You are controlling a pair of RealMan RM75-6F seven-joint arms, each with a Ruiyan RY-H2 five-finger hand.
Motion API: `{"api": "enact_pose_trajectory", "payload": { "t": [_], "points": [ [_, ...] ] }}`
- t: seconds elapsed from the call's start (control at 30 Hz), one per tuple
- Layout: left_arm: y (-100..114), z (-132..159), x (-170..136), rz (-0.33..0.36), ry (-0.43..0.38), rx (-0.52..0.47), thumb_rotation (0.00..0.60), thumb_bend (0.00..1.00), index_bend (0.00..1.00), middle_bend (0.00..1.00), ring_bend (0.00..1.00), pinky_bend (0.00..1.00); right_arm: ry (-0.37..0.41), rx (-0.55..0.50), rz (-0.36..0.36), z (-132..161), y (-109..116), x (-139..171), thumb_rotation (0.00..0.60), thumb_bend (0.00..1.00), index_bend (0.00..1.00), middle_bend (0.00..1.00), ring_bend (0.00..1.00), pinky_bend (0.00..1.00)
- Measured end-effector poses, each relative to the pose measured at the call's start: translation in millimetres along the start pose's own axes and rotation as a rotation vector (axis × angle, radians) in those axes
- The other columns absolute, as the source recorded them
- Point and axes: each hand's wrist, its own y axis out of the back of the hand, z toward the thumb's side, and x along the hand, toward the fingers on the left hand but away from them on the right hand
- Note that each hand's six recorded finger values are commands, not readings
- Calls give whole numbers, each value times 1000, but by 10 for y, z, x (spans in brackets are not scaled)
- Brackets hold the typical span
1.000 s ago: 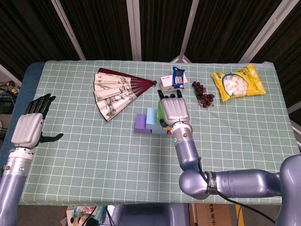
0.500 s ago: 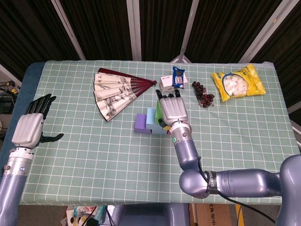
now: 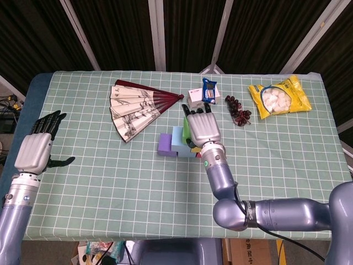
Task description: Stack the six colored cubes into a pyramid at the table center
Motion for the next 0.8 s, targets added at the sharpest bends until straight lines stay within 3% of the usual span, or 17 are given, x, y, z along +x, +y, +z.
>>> {"api": "enact_pose_trajectory", "payload": {
  "t": [0.8],
  "points": [
    [-16,6,-1,-8,-2,-4,600,29,0,0,0,0,-14,3,10,-26,-3,21,600,408,0,403,208,0]
  ]
}}
